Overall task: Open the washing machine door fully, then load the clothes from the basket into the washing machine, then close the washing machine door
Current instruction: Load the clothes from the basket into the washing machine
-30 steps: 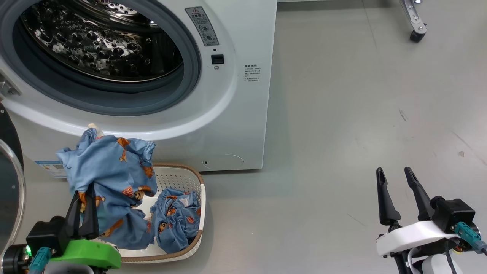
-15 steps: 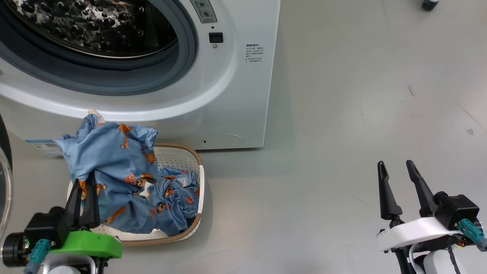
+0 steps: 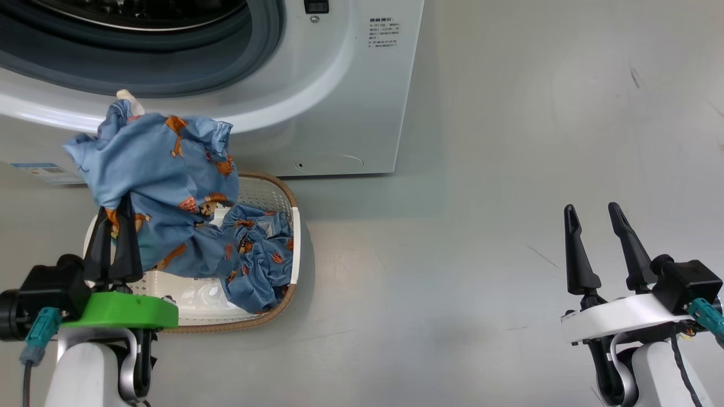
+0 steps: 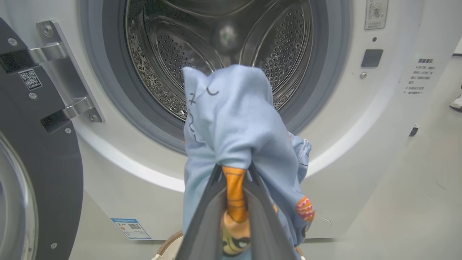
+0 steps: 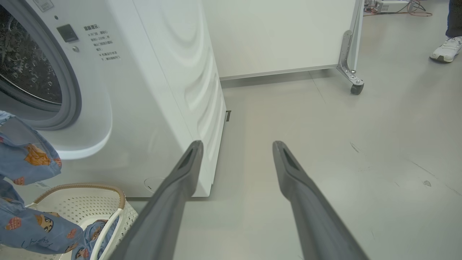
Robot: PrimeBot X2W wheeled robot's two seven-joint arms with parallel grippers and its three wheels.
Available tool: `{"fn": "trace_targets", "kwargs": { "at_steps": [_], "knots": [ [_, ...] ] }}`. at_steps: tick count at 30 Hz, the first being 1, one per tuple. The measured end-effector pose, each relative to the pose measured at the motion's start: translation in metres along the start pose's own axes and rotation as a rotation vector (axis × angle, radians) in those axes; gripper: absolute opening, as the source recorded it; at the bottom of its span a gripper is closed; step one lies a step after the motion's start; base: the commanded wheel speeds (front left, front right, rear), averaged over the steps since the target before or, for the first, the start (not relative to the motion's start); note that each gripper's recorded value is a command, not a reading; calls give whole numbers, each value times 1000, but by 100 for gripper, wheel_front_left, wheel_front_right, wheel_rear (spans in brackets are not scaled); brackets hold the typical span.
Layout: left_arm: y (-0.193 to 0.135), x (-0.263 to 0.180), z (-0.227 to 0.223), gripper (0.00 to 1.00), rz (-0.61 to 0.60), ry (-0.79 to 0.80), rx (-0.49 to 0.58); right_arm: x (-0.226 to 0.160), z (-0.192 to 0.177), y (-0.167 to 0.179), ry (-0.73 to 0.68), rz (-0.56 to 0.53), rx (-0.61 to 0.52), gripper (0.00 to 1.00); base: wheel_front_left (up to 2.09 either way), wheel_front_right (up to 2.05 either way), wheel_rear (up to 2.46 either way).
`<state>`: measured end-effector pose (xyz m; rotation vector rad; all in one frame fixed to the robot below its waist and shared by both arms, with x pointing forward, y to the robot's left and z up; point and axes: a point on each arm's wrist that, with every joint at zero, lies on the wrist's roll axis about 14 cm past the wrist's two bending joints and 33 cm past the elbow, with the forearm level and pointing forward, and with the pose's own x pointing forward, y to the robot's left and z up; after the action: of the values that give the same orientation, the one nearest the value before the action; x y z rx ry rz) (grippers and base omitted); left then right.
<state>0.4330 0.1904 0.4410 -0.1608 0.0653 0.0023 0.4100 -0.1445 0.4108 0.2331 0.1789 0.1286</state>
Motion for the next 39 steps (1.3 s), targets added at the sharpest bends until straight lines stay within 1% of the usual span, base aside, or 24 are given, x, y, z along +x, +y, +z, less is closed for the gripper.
{"fn": "trace_targets", "kwargs": {
  "at_steps": [13,24,34,39],
  "knots": [
    [-1,40,-4,0,-6,-18,-2,16,-13,-7,27,-10,3,100,0,0,0],
    [7,71,15,0,-23,-70,61,18,-16,-7,36,-9,3,100,0,0,0],
    [15,112,36,0,-37,-127,125,25,-19,-12,39,-16,1,100,0,0,0],
    [17,131,33,0,-51,-100,146,26,-27,-16,58,-28,1,100,0,0,0]
  ]
}}
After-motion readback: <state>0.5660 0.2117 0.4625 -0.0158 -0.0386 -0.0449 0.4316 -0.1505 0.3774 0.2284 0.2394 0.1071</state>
